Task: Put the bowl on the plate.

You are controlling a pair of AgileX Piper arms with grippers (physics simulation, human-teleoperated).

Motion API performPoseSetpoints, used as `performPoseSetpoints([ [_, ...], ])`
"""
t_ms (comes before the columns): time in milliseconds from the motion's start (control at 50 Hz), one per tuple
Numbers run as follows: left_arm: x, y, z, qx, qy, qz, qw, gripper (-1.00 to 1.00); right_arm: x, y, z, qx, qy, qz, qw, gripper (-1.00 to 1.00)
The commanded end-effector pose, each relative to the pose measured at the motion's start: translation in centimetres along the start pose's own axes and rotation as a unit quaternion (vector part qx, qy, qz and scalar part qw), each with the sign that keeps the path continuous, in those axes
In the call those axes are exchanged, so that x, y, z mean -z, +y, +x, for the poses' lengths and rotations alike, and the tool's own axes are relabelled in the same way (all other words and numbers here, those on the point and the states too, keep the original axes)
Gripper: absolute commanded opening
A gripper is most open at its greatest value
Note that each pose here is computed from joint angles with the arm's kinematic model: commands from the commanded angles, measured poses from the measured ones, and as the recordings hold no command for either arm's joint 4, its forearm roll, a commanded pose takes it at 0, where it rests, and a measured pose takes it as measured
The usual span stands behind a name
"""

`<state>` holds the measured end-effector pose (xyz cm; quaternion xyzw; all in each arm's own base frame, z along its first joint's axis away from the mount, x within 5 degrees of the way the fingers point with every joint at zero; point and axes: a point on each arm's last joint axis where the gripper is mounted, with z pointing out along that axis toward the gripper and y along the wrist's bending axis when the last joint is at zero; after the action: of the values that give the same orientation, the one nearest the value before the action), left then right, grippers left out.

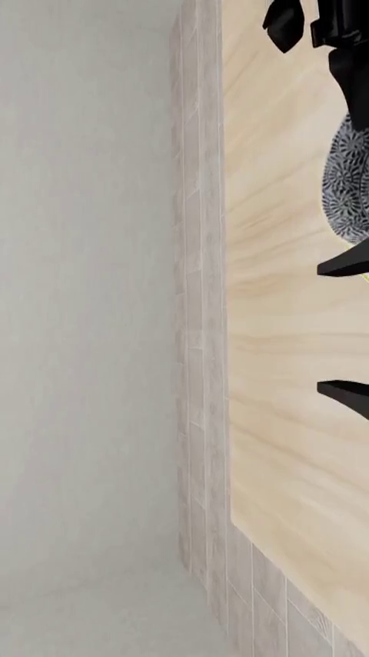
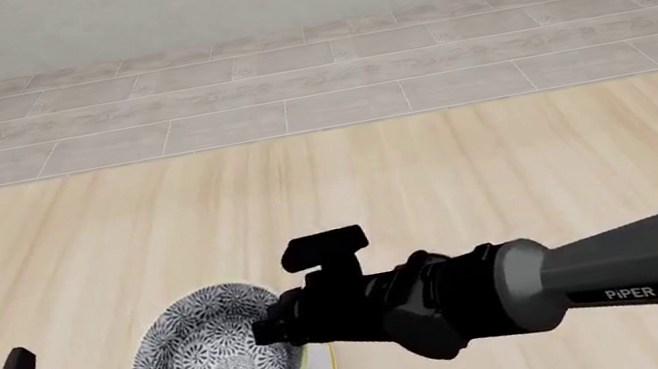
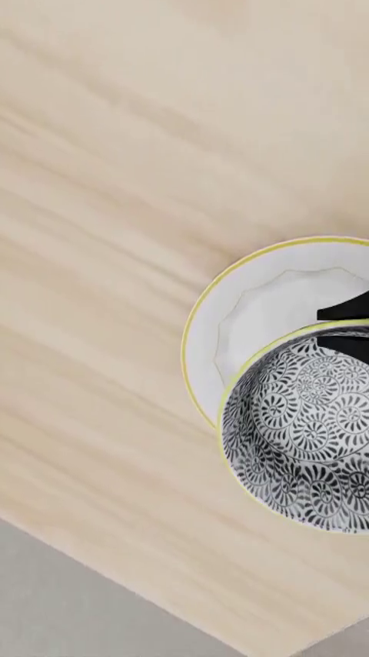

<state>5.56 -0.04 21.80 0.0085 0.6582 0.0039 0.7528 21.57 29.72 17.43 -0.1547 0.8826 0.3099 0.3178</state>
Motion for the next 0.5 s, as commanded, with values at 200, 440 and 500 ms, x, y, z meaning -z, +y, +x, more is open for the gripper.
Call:
performPoseSetpoints([
  [200, 0.00, 0.00, -0.03, -0.001, -0.001, 0.000, 1.0000, 1.00, -0.85, -0.51, 0.39, -0.020, -0.003, 0.002, 0.9998, -1.00],
  [440, 0.00, 0.01, -0.01, -0.002, 0.000, -0.001, 1.0000, 1.00, -1.41, -0.84, 0.73, -0.020, 0.000, 0.005, 0.9998, -1.00],
  [500, 0.00, 0.00, 0.00, -0.002, 0.000, 0.000, 1.0000, 1.00, -1.46, -0.87, 0.71, -0.019, 0.001, 0.006, 0.9998, -1.00],
])
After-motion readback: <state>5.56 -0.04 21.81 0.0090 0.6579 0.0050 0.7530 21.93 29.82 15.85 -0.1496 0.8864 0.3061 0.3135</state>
